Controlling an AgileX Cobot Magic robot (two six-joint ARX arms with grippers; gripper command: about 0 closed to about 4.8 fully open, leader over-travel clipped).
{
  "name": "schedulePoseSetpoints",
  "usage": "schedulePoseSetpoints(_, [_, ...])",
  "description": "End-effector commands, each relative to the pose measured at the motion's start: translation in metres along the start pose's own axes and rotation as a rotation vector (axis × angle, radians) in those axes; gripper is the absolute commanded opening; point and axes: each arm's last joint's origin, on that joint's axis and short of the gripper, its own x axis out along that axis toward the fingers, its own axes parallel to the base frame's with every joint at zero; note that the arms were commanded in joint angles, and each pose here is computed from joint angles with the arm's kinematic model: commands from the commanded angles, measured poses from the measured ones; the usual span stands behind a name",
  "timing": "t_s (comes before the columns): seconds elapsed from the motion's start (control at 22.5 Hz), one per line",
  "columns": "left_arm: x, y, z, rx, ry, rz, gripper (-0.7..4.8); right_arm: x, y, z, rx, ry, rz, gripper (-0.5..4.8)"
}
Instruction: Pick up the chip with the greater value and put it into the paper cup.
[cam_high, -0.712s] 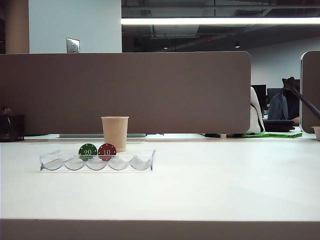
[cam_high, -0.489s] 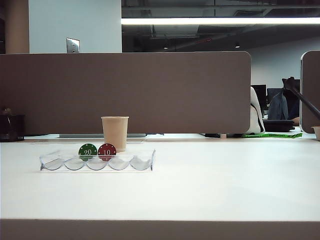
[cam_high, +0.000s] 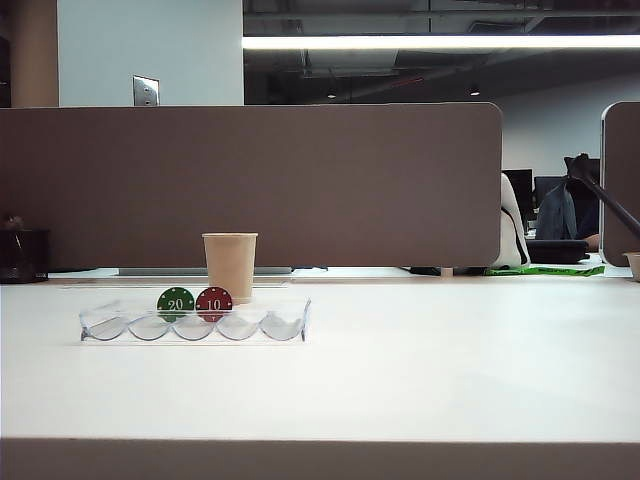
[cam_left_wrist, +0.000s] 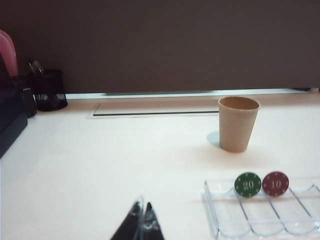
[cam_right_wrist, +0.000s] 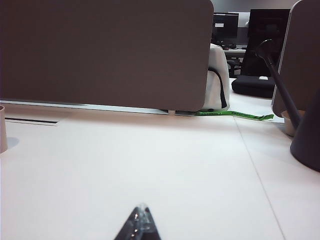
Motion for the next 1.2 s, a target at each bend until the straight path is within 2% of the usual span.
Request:
schedulePoseSetpoints(0.04, [0.000, 0.000, 0.007, 0.004, -0.068, 0.005, -0.05, 0.000, 0.000, 0.001, 0.001, -0.011, 0.004, -0.06])
schedulePoseSetpoints(0.27, [-0.001, 0.001, 0.011, 0.000, -0.106, 0.012, -0.06, 0.000, 0.000, 0.001, 0.001, -0.012, 0.004, -0.06])
schedulePoseSetpoints(0.44, [-0.001, 0.000, 0.012, 0.000, -0.107, -0.017, -0.06, 0.000, 0.000, 0.003, 0.001, -0.018, 0.005, -0.06])
schedulePoseSetpoints(0.53, [-0.002, 0.000, 0.017, -0.001, -0.077, -0.040, -0.06, -0.001, 0.000, 0.009, -0.002, -0.033, 0.005, -0.06])
schedulePoseSetpoints(0.62, [-0.005, 0.000, 0.027, -0.005, -0.031, -0.043, -0.06, -0.002, 0.000, 0.019, -0.005, -0.060, 0.004, -0.06])
schedulePoseSetpoints(0.8, [-0.010, 0.000, 0.052, -0.002, -0.040, -0.075, -0.06, -0.006, 0.000, 0.039, -0.008, -0.041, 0.001, -0.06])
schedulePoseSetpoints(0.98, [-0.004, 0.000, 0.079, 0.057, -0.022, -0.123, -0.06, -0.010, 0.001, 0.062, -0.074, -0.006, 0.001, -0.06])
schedulePoseSetpoints(1.11, [0.007, 0.001, 0.097, 0.052, 0.035, -0.172, -0.06, -0.005, 0.000, 0.079, -0.069, 0.037, 0.020, -0.06])
schedulePoseSetpoints(1.2, [0.016, 0.000, 0.103, 0.065, 0.097, -0.213, -0.06, 0.001, 0.001, 0.088, -0.062, 0.071, 0.073, -0.06])
